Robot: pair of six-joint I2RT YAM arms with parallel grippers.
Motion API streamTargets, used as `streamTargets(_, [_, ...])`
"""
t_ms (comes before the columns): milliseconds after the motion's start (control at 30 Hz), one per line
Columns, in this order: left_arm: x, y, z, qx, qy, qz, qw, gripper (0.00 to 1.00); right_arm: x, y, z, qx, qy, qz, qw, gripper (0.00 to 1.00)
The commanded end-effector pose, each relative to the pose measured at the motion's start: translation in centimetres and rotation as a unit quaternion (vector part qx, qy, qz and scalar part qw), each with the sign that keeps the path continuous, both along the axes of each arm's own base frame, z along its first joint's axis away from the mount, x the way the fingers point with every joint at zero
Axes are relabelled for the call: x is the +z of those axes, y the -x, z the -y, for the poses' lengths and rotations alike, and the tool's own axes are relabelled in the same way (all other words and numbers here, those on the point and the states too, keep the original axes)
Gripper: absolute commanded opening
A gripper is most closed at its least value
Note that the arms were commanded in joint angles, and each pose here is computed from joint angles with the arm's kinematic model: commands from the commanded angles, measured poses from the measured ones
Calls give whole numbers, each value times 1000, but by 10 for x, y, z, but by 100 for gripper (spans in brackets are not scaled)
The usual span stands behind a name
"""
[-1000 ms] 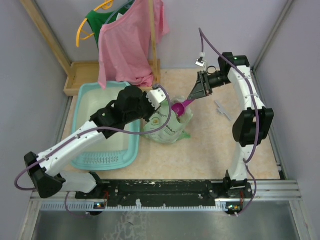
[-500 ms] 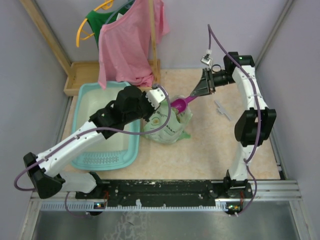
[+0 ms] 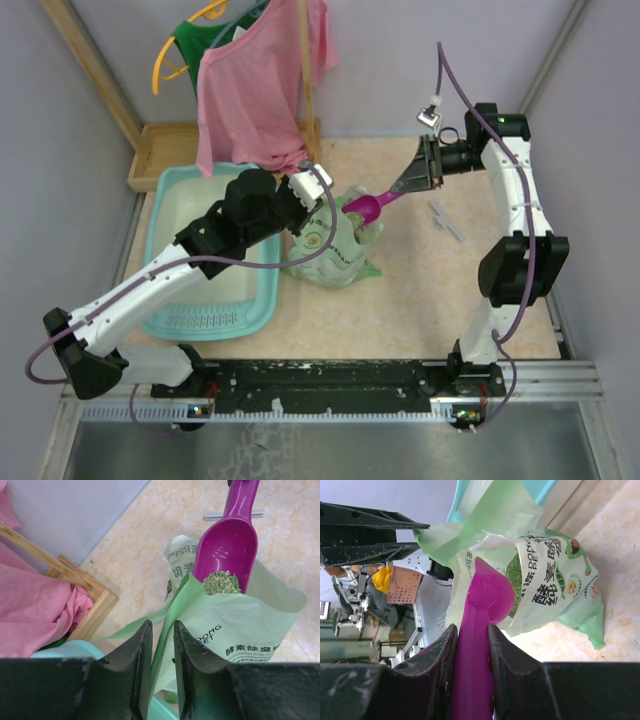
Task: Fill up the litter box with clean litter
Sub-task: 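Scoop the cat litter from the cat litter bag.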
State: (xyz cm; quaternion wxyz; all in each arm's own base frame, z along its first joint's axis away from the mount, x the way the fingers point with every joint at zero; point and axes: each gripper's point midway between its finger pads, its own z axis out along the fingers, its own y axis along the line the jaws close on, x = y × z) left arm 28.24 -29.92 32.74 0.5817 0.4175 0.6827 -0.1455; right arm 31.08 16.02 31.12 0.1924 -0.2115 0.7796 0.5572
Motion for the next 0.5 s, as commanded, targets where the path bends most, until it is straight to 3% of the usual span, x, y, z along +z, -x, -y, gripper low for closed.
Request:
streamTargets(0, [43, 3, 4, -7, 51, 38, 998, 30, 22, 10, 0, 0, -22, 31, 999, 0])
streamTargets(467, [65, 6, -1, 0, 84, 52, 995, 36, 24, -1, 19, -31, -21, 35, 999, 0])
